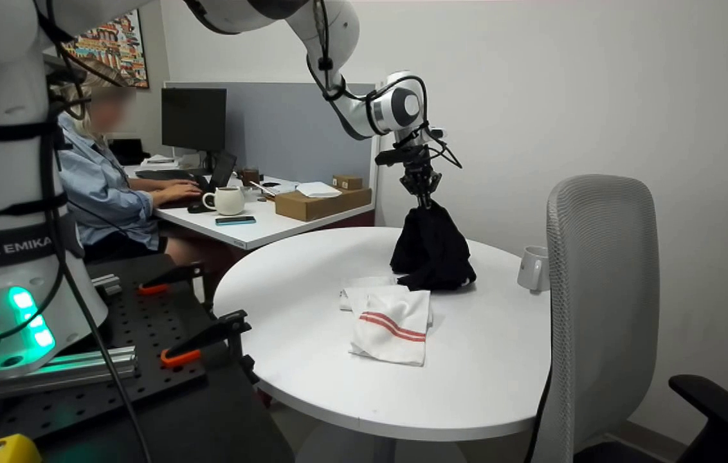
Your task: Remove the black object from the top of the chair and put it on the table
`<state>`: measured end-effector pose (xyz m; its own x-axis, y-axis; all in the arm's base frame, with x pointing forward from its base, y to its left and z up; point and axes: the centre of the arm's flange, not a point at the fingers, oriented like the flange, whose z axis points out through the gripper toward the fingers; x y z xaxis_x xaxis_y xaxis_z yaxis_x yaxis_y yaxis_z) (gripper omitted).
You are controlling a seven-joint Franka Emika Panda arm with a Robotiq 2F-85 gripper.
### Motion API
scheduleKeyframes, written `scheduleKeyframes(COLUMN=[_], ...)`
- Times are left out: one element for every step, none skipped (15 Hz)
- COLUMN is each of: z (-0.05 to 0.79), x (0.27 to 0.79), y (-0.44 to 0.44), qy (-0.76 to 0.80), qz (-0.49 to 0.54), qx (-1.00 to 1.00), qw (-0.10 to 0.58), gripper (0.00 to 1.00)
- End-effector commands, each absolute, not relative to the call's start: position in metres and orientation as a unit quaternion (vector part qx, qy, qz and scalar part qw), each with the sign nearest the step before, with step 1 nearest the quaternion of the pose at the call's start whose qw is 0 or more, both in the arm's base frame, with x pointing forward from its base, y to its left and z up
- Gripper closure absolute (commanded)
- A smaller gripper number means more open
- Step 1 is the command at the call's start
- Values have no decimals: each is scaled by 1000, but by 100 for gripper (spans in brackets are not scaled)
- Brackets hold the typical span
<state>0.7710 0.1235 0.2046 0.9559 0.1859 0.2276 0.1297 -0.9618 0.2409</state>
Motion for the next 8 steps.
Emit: scheduleKeyframes(z=[200,194,189,184,180,177,177,179], x=[721,713,705,697,688,681,675,669], y=[129,131,131,131,131,130,130,129], qy=[141,154,165,172,179,183,186,186], qz=[106,89,71,58,46,38,31,27], qx=[976,976,976,975,975,975,975,975], qw=[127,128,126,125,123,121,118,116], gripper=[97,97,97,75,62,56,48,41])
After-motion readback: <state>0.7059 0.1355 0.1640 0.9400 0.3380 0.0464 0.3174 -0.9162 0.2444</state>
